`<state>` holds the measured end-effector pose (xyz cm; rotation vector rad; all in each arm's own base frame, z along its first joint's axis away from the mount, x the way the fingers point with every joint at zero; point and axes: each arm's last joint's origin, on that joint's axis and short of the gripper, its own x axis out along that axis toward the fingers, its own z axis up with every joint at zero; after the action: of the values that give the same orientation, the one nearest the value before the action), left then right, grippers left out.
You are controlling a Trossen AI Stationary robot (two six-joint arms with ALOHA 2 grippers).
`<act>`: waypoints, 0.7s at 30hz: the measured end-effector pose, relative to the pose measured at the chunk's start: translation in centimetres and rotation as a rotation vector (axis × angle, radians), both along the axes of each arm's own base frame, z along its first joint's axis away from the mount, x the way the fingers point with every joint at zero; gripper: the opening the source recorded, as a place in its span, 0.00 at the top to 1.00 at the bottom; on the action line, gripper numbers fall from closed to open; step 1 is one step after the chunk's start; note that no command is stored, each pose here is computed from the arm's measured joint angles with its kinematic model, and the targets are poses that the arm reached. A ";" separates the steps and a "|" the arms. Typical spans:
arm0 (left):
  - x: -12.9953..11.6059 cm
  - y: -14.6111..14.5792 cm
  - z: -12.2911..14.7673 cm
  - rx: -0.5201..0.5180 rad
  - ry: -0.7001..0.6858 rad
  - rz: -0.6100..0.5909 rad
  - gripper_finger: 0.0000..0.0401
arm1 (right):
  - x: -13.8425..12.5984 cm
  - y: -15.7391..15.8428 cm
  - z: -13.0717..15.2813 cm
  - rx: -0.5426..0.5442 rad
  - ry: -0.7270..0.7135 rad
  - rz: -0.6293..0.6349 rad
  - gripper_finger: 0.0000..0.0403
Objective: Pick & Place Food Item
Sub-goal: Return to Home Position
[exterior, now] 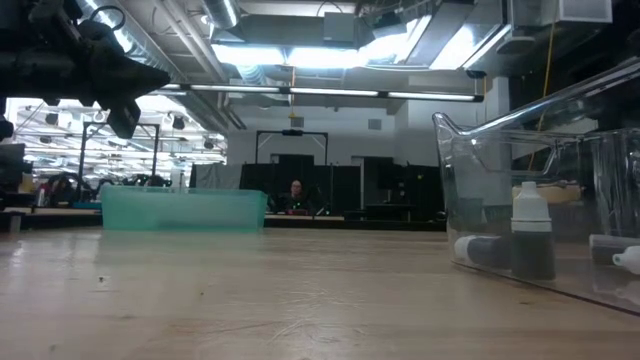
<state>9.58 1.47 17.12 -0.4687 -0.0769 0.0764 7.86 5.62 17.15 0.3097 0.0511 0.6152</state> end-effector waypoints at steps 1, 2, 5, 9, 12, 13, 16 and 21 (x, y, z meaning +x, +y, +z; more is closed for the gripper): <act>0.0 0.0 0.0 0.000 0.000 0.000 0.97 | 0.0 0.0 0.0 0.000 0.000 0.000 0.93; 0.0 0.0 0.0 0.000 0.000 0.000 0.97 | 0.0 0.0 0.0 0.000 0.000 0.000 0.93; 0.0 0.0 0.0 0.000 0.000 0.000 0.97 | 0.0 0.0 0.0 0.000 0.000 0.000 0.93; 0.0 0.0 0.0 0.000 0.000 0.000 0.98 | 0.0 0.0 0.0 0.000 0.000 0.000 0.93; 0.0 0.0 0.0 0.000 0.000 0.000 0.98 | 0.0 0.0 0.0 0.000 0.000 0.000 0.93; 0.0 0.0 0.0 0.000 0.000 0.000 0.98 | 0.0 0.0 0.0 0.000 0.000 0.000 0.93; 0.0 0.0 0.0 0.000 0.000 0.000 0.97 | 0.0 0.0 0.0 0.000 0.000 0.000 0.93; 0.0 0.0 0.0 0.000 0.000 0.000 0.97 | 0.0 0.0 0.0 0.000 0.000 0.000 0.93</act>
<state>9.58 1.47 17.12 -0.4687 -0.0768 0.0763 7.86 5.62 17.15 0.3094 0.0510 0.6153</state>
